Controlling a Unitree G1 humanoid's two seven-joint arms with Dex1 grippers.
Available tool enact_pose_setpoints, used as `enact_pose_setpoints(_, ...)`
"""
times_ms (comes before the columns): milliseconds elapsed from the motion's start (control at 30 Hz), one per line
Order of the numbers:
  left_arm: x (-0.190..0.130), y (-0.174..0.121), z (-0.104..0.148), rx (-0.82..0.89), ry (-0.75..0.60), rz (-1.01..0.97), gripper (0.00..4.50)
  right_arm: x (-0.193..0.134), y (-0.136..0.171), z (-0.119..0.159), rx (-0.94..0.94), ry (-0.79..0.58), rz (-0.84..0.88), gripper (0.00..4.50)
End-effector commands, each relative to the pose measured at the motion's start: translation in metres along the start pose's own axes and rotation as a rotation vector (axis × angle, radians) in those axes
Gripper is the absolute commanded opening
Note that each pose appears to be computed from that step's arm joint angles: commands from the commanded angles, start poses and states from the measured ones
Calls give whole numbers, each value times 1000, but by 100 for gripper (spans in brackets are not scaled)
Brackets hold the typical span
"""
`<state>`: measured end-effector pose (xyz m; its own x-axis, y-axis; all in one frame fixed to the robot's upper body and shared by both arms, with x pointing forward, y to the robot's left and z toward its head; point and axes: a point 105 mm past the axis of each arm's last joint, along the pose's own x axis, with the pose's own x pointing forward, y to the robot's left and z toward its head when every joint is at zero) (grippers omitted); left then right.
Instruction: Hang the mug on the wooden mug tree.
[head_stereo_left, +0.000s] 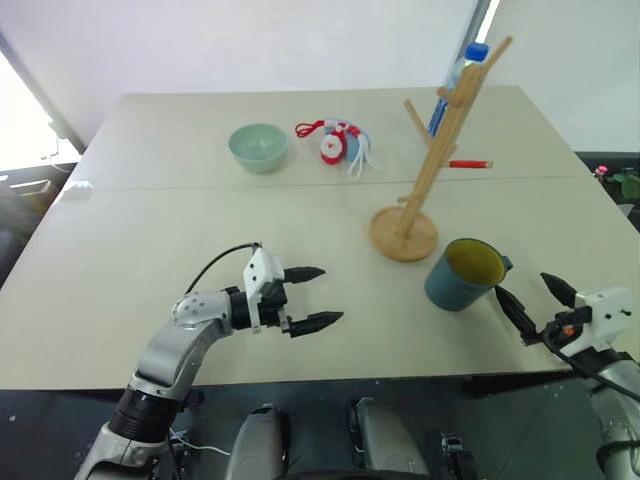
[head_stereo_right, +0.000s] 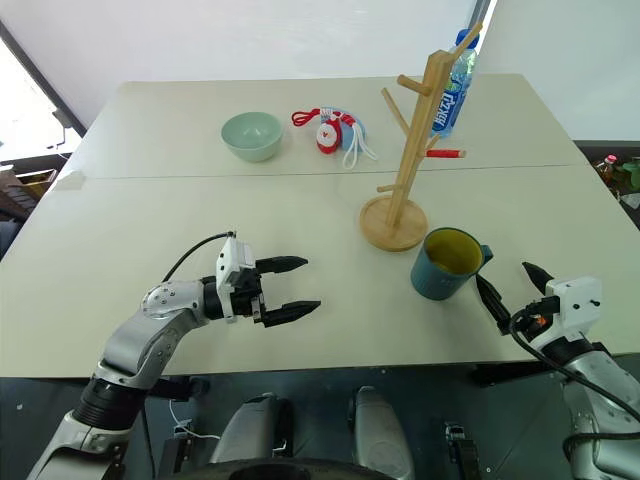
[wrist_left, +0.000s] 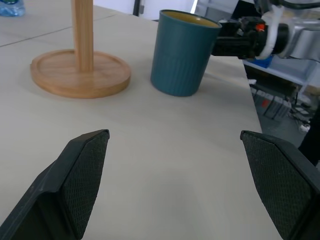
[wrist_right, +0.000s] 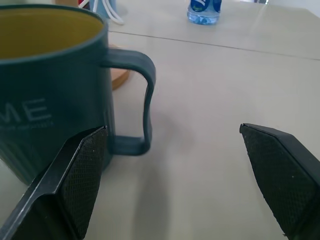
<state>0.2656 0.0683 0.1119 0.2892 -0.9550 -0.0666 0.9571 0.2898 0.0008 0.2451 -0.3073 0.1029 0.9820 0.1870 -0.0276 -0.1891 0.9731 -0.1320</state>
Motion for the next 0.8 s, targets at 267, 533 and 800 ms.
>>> enact_pose_setpoints(267, -1, -9, 6, 32, -23, -14, 450, 18, -14, 11, -28, -42, 40, 440)
enact_pose_setpoints(533, -2, -12, 9, 47, -28, -10, 450, 32, -15, 5, -1, -37, 77, 440)
enact_pose_setpoints(800, -6, -11, 10, 53, -25, 16, 450, 42, -12, -3, 22, -27, 116, 440)
